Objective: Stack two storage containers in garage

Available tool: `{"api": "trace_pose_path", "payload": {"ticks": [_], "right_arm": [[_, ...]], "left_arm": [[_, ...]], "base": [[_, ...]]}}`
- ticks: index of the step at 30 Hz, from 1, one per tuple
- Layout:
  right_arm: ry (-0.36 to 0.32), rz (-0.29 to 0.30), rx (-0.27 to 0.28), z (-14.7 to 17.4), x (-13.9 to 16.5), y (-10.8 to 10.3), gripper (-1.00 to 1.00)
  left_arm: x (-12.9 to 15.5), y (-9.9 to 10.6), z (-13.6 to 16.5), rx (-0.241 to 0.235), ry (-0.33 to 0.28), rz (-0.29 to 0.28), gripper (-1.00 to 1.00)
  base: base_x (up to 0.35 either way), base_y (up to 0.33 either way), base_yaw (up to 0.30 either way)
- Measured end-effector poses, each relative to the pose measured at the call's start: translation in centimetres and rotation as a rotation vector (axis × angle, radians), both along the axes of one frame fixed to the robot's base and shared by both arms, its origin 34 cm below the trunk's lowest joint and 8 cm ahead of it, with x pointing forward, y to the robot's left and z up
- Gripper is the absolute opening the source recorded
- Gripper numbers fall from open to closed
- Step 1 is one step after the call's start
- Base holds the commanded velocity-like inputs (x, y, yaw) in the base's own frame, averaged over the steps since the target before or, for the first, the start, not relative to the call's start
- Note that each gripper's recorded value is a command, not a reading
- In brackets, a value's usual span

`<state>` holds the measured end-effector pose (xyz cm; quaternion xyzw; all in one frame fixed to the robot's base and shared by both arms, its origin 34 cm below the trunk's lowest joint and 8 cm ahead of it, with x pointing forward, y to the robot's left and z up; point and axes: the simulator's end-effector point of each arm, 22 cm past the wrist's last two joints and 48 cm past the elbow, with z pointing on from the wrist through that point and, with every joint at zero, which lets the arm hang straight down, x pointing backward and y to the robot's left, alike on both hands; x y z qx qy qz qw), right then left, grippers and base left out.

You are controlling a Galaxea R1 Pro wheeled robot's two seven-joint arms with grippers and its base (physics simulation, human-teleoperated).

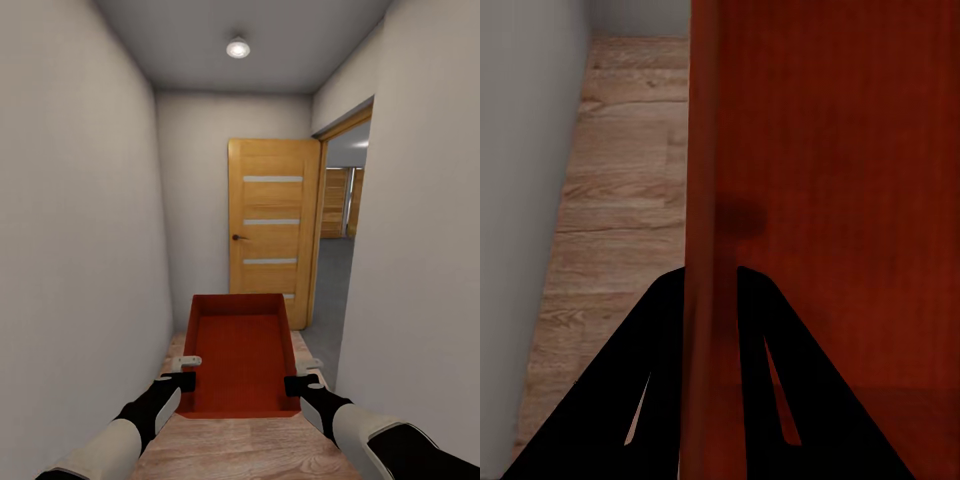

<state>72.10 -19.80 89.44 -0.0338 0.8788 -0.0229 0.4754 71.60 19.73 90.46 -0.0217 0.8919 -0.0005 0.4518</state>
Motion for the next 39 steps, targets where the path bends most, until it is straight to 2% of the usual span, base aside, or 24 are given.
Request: {"api": "trace_pose_path", "payload": {"ticks": [39], "right_arm": [[0.002,-0.002,-0.004,-0.02,-0.06,0.26,-1.0]], "left_arm": [[-0.03,0.27,-0.08,-0.001,0.002,0.002,-1.0]], "base": [[0.323,0.0,0.0]]}}
